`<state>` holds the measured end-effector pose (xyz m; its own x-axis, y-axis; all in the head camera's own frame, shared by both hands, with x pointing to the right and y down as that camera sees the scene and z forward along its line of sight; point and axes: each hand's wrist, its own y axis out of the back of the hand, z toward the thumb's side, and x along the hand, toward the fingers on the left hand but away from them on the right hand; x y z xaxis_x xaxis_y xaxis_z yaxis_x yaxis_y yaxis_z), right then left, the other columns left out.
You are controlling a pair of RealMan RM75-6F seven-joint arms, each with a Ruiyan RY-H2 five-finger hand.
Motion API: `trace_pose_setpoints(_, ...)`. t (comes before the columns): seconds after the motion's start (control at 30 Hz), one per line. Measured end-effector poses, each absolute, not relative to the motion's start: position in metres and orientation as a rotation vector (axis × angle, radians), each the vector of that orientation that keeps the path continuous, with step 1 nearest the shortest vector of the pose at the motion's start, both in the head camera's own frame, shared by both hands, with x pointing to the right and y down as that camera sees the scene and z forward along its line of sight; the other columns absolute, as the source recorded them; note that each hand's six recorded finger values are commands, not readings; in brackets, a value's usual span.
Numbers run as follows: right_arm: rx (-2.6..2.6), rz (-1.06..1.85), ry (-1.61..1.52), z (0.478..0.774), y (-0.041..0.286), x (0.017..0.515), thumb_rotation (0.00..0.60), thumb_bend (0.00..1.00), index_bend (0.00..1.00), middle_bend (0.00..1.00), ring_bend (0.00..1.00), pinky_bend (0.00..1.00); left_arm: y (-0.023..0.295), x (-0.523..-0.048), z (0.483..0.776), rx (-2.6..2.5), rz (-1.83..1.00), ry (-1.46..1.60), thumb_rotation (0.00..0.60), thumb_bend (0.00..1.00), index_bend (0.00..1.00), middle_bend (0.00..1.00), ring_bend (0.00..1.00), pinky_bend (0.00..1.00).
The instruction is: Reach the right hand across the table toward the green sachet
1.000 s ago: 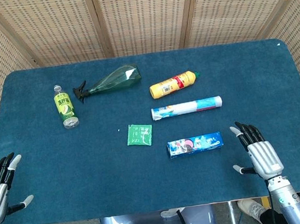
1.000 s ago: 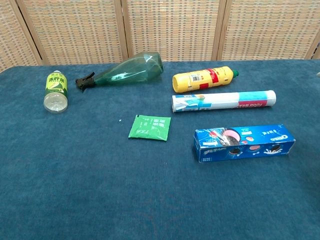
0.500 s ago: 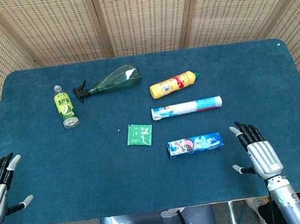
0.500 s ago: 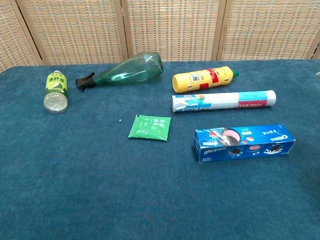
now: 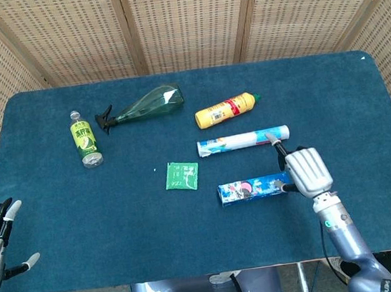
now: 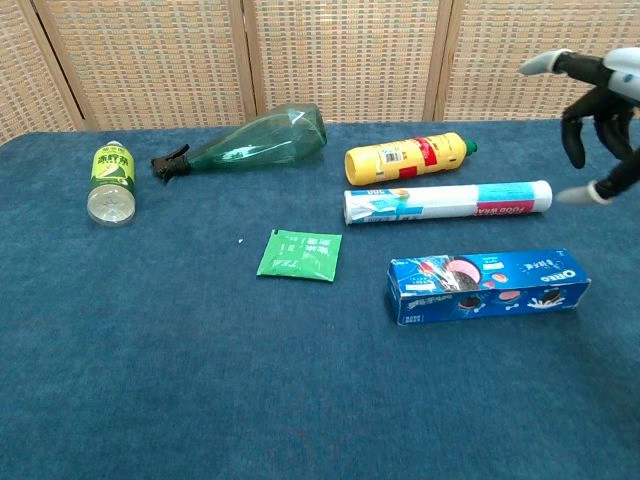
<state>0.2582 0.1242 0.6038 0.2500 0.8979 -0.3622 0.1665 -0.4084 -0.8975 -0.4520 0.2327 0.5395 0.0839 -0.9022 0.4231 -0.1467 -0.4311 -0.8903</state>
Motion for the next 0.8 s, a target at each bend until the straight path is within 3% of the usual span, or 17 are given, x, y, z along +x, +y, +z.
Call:
trace_pose_setpoints(0.13,-1.780,1.236,-0.928,0.614,0.105,0.225,0.600,0.60,0.06,0.84,0.93,0.79,0.232,-0.454,0.543,-1.692,-1.419,1.050,0.600,0.06,0.00,0.00,0.00,0.00)
trace_pose_setpoints(0.3,-1.859,1.259,-0.850,0.631,0.093,0.179,0.600,0.89,0.10,0.89,0.98,0.85,0.230,-0.456,0.545,-1.701,-1.423,1.053,0.600,0.06,0.00,0.00,0.00,0.00)
trace_pose_setpoints(0.53,-1.921,1.318,-0.698,0.654,0.095,0.131,0.600,0.99,0.11,0.91,0.99,0.87,0.230,-0.458,0.547,-1.706,-1.434,1.055,0.600,0.06,0.00,0.00,0.00,0.00)
trace_pose_setpoints(0.8,-1.961,1.371,-0.547,0.671,0.113,0.084,0.600,1.00,0.18,0.92,0.99,0.87,0.230,-0.460,0.549,-1.710,-1.445,1.057,0.600,0.06,0.00,0.00,0.00,0.00)
